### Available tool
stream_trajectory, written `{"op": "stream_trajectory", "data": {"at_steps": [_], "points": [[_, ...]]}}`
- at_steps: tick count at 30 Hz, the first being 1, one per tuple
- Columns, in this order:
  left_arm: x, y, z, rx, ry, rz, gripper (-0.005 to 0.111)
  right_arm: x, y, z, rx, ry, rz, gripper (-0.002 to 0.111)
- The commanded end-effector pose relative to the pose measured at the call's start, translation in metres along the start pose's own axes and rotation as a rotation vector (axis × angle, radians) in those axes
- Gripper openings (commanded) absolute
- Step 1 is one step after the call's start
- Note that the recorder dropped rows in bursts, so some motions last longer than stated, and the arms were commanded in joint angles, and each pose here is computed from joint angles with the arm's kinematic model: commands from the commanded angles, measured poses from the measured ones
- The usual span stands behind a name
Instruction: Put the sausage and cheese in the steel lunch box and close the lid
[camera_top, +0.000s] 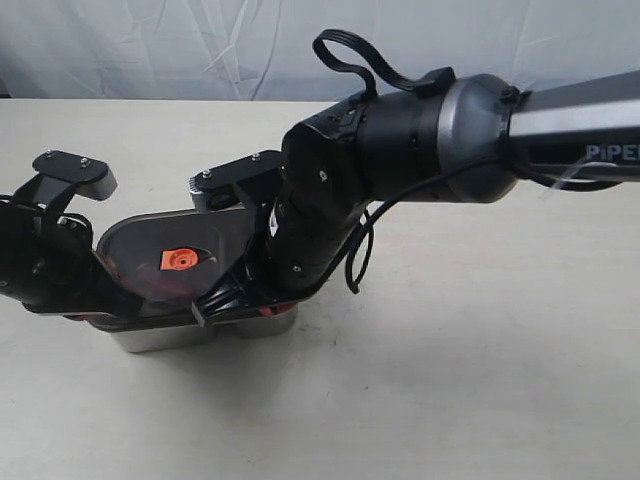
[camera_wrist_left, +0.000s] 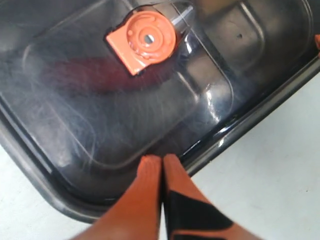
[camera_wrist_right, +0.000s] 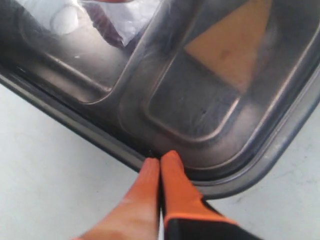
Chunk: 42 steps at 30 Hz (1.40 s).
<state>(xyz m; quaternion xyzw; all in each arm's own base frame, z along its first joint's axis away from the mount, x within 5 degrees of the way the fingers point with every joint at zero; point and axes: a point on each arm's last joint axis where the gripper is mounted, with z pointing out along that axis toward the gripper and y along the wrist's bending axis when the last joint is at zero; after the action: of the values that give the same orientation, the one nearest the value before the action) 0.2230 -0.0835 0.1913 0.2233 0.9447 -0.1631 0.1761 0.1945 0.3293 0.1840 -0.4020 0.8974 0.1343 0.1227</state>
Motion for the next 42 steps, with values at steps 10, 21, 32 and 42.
{"op": "stream_trajectory", "data": {"at_steps": [10, 21, 32, 42], "points": [[0.005, 0.002, 0.015, 0.024, 0.060, -0.022, 0.000, 0.001, -0.010, 0.011, 0.016, 0.024, 0.014, -0.001], [-0.006, -0.009, -0.012, 0.045, -0.044, 0.016, 0.000, -0.010, -0.004, -0.049, 0.008, -0.160, -0.021, -0.001], [-0.007, -0.015, -0.033, 0.029, -0.127, 0.045, 0.000, -0.022, -0.039, -0.041, 0.082, -0.208, 0.040, -0.001], [-0.008, -0.011, -0.030, -0.018, -0.155, 0.063, 0.000, -0.060, -0.068, -0.008, 0.115, -0.239, 0.073, -0.001]]}}
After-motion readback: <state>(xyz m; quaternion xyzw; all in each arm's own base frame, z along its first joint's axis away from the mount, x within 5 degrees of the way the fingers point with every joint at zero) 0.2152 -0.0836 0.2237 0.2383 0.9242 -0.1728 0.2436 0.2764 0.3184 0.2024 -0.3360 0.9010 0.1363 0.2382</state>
